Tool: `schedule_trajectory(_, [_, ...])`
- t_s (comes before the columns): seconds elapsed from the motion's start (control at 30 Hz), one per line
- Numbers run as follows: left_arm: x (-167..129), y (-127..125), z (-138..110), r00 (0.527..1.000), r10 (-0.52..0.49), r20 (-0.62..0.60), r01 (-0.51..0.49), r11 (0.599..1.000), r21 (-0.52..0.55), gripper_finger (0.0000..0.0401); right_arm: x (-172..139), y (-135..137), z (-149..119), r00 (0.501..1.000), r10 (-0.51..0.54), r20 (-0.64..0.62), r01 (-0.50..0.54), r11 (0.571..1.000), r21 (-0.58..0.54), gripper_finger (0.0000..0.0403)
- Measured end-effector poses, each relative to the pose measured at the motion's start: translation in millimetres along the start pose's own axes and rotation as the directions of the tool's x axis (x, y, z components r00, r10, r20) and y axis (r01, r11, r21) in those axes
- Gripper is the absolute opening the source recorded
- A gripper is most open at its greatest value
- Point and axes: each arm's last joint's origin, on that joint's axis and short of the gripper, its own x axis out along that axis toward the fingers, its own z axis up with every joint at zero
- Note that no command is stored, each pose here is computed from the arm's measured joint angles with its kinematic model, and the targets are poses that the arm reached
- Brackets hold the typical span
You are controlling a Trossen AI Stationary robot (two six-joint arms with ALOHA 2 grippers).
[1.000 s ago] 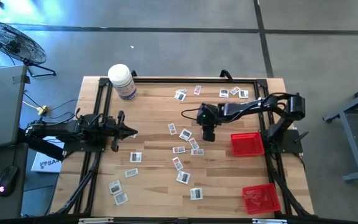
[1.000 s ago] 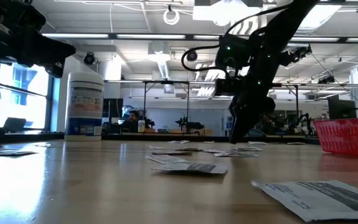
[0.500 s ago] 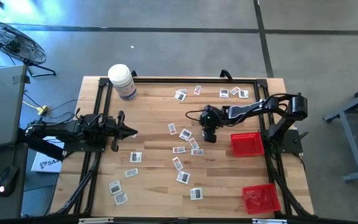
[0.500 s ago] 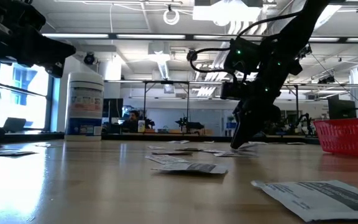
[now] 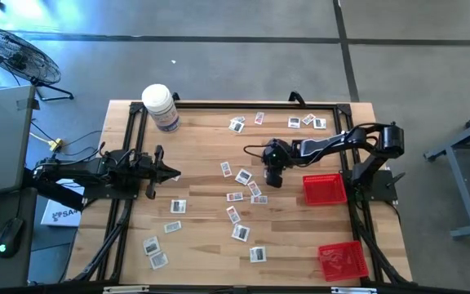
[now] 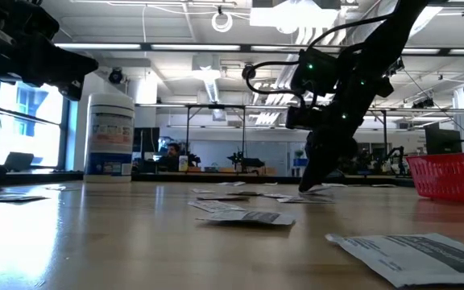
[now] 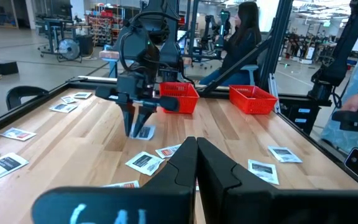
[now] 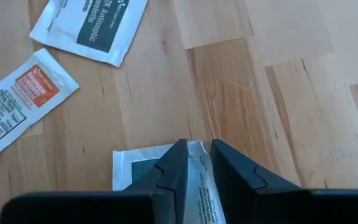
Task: Pick & Place First Aid Supplies
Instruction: Put the black towelette pack into the top red basket
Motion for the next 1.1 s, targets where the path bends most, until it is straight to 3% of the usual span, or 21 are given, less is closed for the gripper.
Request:
schedule_trajectory(0.27, [0, 0, 0, 1.000, 0.000, 0.000, 0.000, 1.000, 0.000, 0.0000, 0, 0, -1, 1.000, 0.002, -0.004, -0.002, 1.000, 0.004, 0.0004])
schedule_trajectory(0.5, [0, 0, 0, 1.000, 0.000, 0.000, 0.000, 1.000, 0.000, 0.0000, -4, 0, 4, 1.000, -0.001, 0.007, 0.000, 0.997, 0.071, 0.0001])
schedule_trajectory(0.83, [0, 0, 0, 1.000, 0.001, 0.000, -0.001, 1.000, 0.000, 0.0000, -36, -1, 29, 0.997, 0.009, 0.070, -0.017, 0.994, 0.107, 0.0001])
schedule_trajectory(1.1, [0, 0, 0, 1.000, 0.000, 0.000, 0.000, 1.000, 0.000, 0.0000, -76, -1, 40, 0.999, 0.048, 0.017, -0.051, 0.962, 0.269, 0.0001])
